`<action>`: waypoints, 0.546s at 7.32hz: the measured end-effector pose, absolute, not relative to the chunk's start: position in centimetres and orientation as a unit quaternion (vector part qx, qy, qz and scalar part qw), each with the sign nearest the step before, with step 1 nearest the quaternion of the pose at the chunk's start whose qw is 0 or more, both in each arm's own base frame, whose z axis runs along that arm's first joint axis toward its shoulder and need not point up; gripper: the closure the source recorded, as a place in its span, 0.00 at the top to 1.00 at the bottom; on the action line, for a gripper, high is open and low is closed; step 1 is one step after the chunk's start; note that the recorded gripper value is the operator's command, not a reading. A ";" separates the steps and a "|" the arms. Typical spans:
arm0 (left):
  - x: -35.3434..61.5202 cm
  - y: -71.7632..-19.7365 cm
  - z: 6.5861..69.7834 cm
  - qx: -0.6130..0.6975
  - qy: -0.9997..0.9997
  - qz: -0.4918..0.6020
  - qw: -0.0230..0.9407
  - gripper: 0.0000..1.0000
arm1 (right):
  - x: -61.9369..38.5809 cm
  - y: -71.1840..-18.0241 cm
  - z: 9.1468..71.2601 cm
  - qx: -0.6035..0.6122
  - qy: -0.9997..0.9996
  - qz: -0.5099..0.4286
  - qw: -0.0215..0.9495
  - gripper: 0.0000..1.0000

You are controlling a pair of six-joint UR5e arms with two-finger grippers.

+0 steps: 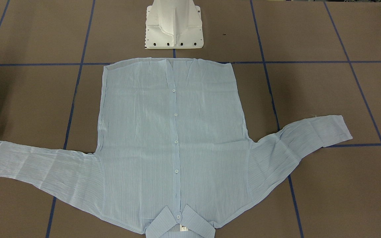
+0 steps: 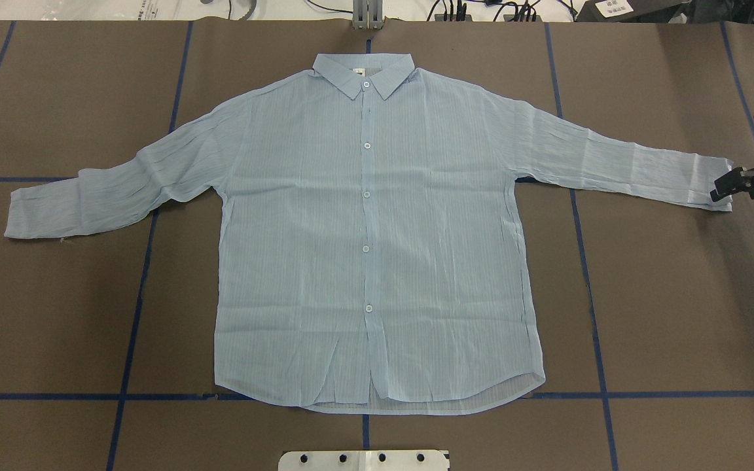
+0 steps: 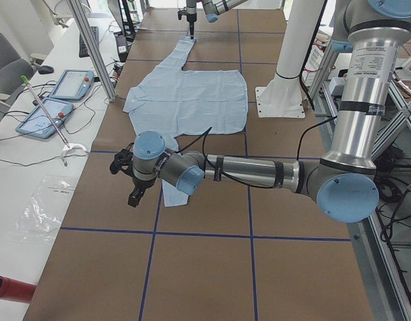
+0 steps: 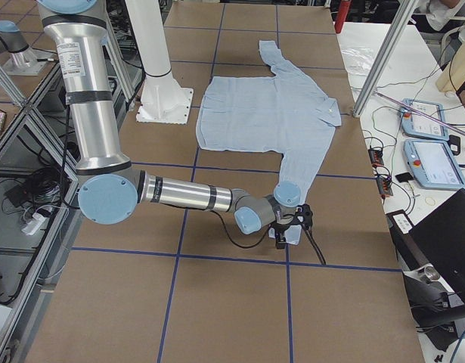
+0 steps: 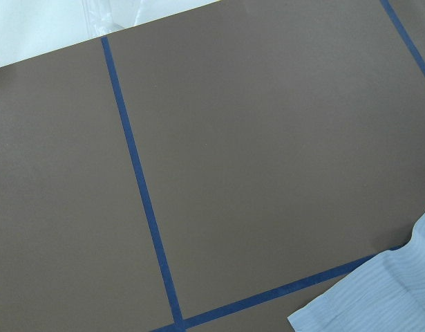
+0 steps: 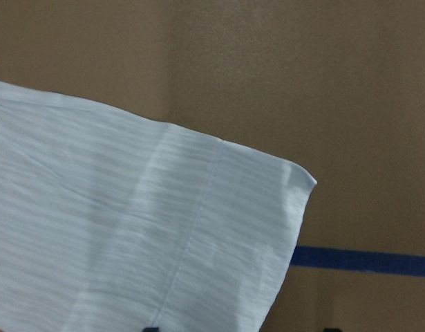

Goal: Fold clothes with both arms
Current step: 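Lower the right gripper onto the cuff of the nearest sleeve and grasp it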

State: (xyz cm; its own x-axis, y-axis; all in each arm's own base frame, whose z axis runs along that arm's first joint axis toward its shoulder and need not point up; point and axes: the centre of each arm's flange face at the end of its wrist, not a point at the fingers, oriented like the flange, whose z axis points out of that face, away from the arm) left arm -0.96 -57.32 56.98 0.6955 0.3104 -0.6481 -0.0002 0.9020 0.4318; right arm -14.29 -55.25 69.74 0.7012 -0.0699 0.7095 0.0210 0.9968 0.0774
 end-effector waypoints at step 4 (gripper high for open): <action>-1.0 -57.3 56.9 0.204 0.380 0.087 0.898 1.00 | -14.5 -55.5 69.6 0.030 -0.386 -0.026 0.922 0.42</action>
State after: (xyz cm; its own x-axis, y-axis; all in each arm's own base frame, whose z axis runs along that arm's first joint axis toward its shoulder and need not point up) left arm -0.96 -57.33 56.92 0.6954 0.3111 -0.6478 -0.0001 0.9015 0.4328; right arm -14.50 -55.46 69.60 0.7014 -0.0707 0.7093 0.0238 0.9968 0.0758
